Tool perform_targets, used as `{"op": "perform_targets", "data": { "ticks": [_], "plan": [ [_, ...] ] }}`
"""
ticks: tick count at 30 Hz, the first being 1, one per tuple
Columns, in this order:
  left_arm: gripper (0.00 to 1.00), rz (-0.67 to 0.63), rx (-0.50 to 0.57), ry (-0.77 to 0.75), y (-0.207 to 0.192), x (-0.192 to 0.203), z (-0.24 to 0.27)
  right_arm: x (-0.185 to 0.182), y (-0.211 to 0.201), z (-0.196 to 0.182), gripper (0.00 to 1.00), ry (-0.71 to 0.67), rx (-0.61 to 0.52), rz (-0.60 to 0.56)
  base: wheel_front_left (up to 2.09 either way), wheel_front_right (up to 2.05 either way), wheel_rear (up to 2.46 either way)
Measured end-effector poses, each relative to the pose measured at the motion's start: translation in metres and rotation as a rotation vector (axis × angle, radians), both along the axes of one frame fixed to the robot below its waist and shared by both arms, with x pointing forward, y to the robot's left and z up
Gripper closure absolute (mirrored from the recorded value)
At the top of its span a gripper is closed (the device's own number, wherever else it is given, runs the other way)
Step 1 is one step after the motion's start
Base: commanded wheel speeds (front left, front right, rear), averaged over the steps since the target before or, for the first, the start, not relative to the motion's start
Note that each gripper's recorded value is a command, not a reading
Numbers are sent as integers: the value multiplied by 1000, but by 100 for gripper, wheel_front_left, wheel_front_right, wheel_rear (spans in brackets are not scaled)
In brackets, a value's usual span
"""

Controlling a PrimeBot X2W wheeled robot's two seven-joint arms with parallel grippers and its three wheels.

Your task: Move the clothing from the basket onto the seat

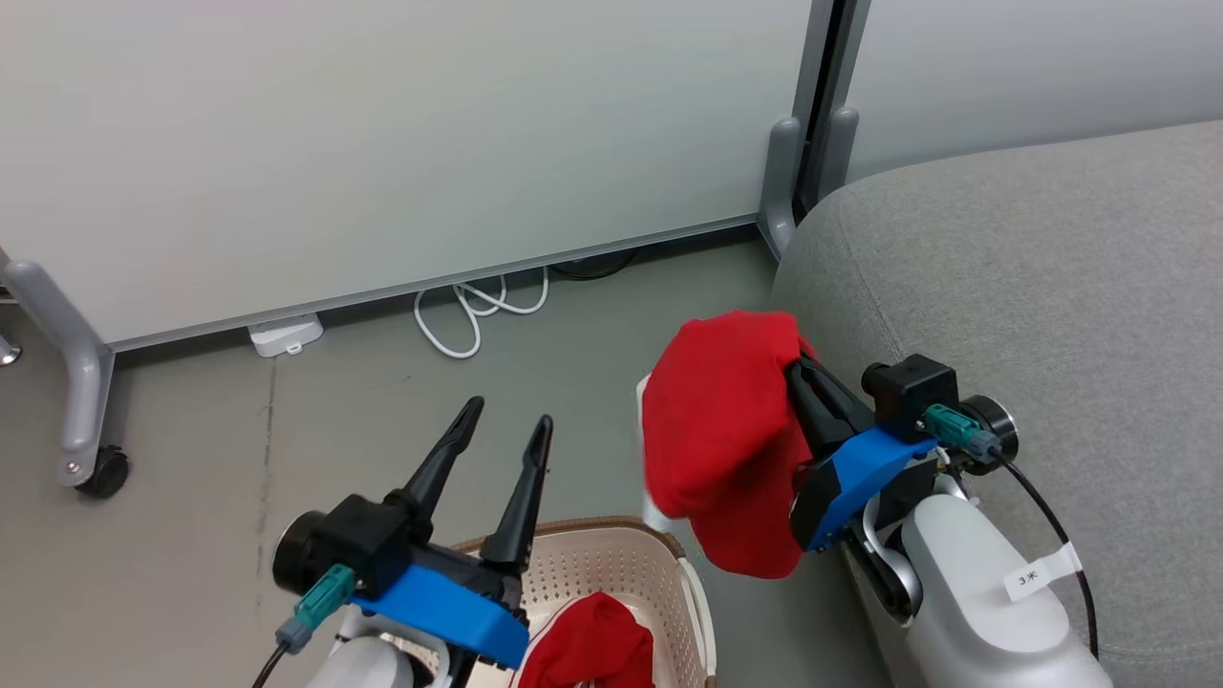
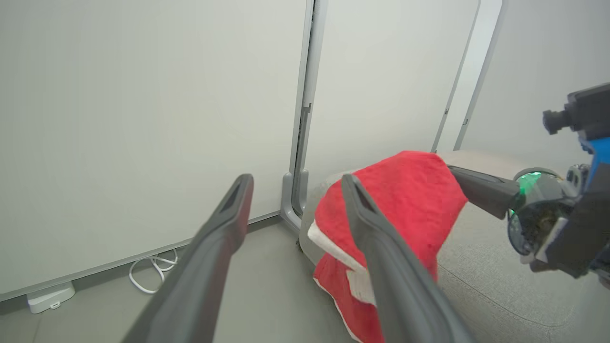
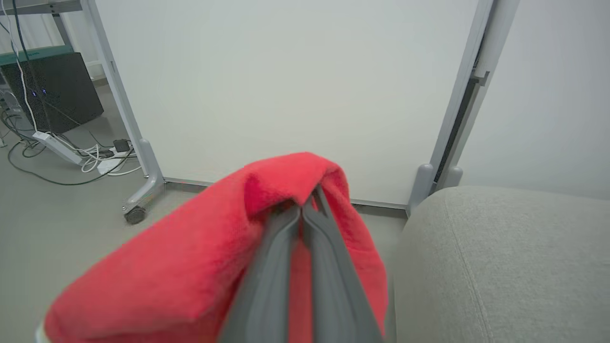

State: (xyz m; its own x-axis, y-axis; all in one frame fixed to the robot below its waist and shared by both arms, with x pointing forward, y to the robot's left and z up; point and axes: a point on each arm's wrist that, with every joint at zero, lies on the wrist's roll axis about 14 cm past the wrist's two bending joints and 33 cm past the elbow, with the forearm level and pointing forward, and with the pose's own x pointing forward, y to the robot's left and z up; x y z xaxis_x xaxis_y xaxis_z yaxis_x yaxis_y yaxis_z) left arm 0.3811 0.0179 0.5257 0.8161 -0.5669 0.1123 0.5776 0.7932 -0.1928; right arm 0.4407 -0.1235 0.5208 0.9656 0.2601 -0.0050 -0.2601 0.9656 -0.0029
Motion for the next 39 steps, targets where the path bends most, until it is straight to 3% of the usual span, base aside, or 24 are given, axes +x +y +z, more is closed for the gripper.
{"op": "perform_targets", "data": {
  "ticks": [14,39],
  "plan": [
    [0,147,35,-10,38,9,-14,-36,-46,-6,100,27,80,-144,0,0,0],
    [0,-11,72,30,-14,22,-41,-90,-116,-15,100,63,128,-376,0,0,0]
  ]
}}
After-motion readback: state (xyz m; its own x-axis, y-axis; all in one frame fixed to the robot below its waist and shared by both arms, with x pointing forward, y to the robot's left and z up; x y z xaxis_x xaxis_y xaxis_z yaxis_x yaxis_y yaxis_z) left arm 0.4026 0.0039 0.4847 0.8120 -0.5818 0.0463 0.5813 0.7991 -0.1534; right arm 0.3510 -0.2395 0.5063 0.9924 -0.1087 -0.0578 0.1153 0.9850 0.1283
